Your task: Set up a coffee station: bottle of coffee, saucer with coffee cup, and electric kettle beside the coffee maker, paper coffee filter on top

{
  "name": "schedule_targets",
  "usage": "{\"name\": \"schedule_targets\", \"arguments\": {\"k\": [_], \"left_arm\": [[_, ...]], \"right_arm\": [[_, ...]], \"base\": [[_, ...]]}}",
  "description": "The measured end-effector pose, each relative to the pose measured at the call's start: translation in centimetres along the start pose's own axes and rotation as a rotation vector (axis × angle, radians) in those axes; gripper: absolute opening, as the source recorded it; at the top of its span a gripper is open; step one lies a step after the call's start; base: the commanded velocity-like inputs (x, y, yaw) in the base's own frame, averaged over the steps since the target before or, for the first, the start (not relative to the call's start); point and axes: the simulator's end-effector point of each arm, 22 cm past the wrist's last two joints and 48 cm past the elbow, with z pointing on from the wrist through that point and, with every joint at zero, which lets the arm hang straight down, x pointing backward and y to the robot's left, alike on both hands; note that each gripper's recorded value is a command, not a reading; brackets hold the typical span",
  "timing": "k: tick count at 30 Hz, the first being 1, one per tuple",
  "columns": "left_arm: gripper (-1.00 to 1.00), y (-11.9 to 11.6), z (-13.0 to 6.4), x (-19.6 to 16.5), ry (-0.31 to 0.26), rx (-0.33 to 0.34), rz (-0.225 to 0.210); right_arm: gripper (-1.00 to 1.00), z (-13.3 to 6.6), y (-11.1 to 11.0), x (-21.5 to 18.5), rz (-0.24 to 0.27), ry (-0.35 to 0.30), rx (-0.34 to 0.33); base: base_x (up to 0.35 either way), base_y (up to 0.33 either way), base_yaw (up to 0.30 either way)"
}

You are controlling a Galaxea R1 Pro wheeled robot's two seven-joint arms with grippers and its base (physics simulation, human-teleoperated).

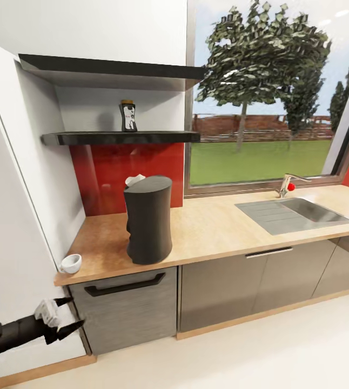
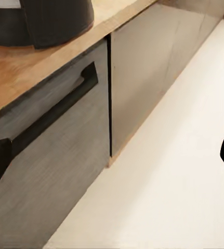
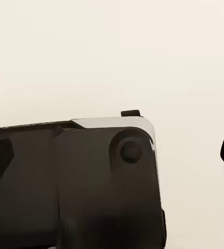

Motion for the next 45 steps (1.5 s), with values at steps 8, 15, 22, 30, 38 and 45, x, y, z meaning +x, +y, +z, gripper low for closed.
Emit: {"name": "schedule_targets", "arguments": {"k": [8, 15, 22, 30, 38, 45], "left_arm": [[1.0, -4.7, 0.8, 17.3, 0.169, -0.034, -0.301], [1.0, -7.1, -1.9, 32.5, 0.431, -0.329, -0.52], [1.0, -11.8, -7.5, 42.6, 0.747, -0.555, -0.56], [1.0, -15.6, -13.1, 47.3, 0.983, -0.717, -0.565], [1.0, -18.5, -13.3, 47.9, 1.041, -0.747, -0.56], [1.0, -18.4, -13.2, 47.9, 1.039, -0.744, -0.544]], "right_arm": [[1.0, 0.0, 0.1, 0.0, 0.0, 0.0, -0.001], [1.0, 0.0, 0.1, 0.1, -0.002, 0.002, -0.002], [1.0, 0.0, 0.2, 0.2, -0.001, 0.004, -0.003], [1.0, 0.0, 0.3, 0.3, -0.012, 0.005, -0.007], [1.0, 0.0, -3.1, 0.0, -0.029, 0.003, 0.034], [1.0, 0.0, -3.6, 0.1, -0.032, 0.009, 0.041]], "base": [[0.0, 0.0, 0.0], [0.0, 0.0, 0.0], [0.0, 0.0, 0.0], [0.0, 0.0, 0.0], [0.0, 0.0, 0.005], [0.001, 0.0, 0.146]]}}
